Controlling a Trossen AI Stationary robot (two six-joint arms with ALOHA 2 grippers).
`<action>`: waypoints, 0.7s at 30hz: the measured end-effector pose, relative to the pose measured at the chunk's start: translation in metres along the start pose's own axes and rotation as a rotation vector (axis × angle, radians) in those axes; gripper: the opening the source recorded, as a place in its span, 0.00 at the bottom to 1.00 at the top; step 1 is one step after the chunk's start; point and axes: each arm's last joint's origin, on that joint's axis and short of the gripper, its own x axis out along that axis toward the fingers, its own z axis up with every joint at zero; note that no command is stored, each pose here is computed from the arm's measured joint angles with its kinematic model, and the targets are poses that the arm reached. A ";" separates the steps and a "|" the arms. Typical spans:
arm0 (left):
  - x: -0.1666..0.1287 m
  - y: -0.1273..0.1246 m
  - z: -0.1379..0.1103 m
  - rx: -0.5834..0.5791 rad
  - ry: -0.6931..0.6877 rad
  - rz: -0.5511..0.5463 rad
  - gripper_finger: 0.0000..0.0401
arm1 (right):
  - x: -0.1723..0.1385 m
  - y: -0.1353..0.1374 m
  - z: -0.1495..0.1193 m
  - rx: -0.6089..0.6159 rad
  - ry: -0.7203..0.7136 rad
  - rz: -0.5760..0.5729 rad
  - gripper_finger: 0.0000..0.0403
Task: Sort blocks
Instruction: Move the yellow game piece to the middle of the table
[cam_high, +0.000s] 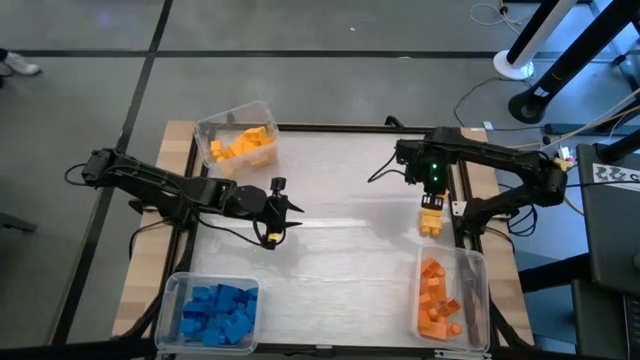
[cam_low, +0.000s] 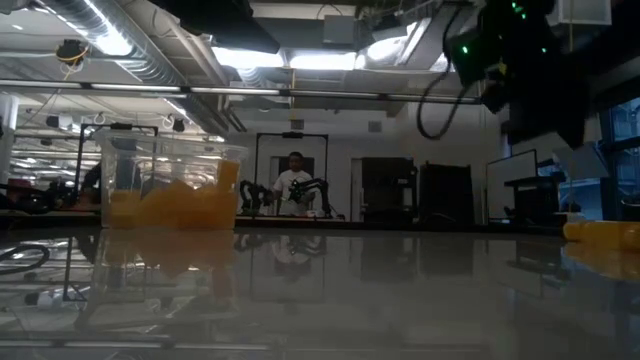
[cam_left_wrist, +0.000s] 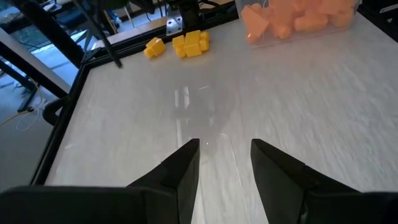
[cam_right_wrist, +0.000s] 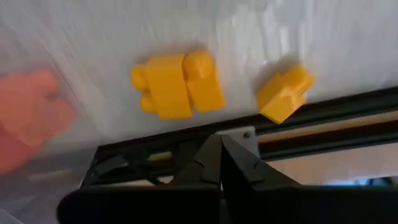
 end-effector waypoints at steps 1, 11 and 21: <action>0.000 0.000 0.000 0.001 0.000 0.000 0.33 | 0.005 0.000 -0.001 0.004 0.018 0.009 0.01; 0.000 0.000 0.000 0.016 0.000 0.000 0.33 | 0.044 0.001 -0.011 0.011 0.172 0.083 0.00; 0.000 0.000 0.000 0.014 0.000 -0.001 0.33 | 0.075 0.001 -0.012 0.013 0.177 0.126 0.01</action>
